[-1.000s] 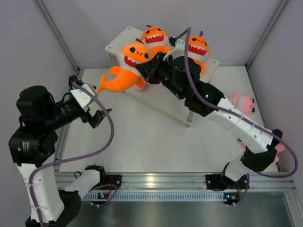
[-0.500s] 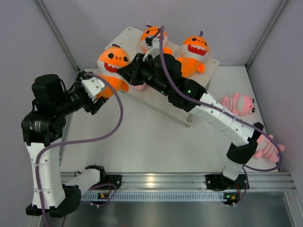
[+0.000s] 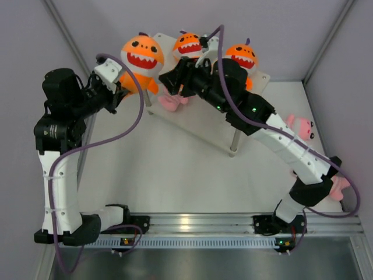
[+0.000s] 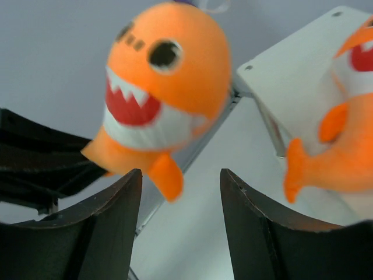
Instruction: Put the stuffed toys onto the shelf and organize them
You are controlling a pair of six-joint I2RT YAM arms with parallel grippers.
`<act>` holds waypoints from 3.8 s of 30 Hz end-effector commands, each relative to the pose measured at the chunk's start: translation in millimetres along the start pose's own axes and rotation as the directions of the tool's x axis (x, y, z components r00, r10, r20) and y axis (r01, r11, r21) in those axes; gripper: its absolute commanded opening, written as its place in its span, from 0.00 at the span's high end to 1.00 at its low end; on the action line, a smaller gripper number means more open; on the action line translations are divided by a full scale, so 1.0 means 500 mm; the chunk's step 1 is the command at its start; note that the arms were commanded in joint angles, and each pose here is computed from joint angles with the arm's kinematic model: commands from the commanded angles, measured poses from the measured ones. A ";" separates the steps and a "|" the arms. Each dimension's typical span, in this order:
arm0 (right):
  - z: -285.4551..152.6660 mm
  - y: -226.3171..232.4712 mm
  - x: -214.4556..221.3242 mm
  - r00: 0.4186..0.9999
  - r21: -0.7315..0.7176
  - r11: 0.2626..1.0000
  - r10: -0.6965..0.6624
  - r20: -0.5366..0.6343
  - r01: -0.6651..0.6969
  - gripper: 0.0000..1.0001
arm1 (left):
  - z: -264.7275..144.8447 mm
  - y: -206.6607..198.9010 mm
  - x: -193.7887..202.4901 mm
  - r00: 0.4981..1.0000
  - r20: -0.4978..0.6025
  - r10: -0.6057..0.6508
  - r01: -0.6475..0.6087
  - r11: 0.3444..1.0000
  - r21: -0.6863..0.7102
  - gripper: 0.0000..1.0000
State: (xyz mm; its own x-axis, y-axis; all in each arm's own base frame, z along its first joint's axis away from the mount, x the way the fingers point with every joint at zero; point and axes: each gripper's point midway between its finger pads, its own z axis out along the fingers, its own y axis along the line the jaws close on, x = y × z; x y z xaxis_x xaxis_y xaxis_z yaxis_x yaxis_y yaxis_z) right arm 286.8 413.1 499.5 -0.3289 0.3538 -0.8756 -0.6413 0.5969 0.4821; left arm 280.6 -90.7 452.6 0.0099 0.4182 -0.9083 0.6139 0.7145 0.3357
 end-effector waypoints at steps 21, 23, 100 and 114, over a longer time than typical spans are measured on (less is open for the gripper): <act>-0.466 -0.357 -0.217 0.927 0.598 0.772 -0.353 0.123 0.214 0.39 | 0.310 0.216 -0.077 0.973 0.143 -0.182 0.189 0.981 -0.033 1.00; -0.471 -0.362 -0.214 0.929 0.605 0.767 -0.352 0.115 0.216 0.40 | 0.328 0.225 -0.074 0.975 0.139 -0.171 0.180 0.982 -0.055 1.00; -0.718 -1.038 -0.027 0.982 0.947 0.262 0.076 0.173 -0.187 1.00 | -0.030 -0.262 0.273 0.955 -0.294 -0.041 0.154 0.915 0.373 0.01; -0.594 -0.530 -0.381 0.929 0.803 0.593 -0.324 0.179 0.052 1.00 | -0.042 -0.249 0.254 0.962 -0.272 -0.035 0.128 0.933 0.335 0.01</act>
State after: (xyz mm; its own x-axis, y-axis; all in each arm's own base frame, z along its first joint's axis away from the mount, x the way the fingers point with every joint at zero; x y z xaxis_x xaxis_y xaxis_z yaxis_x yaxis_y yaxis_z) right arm 307.0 -55.4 550.9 0.1653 0.2767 -0.9466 0.1930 0.9322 0.3062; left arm 194.1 -115.9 288.2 -0.2711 0.5323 -0.8019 0.8404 0.5371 0.0724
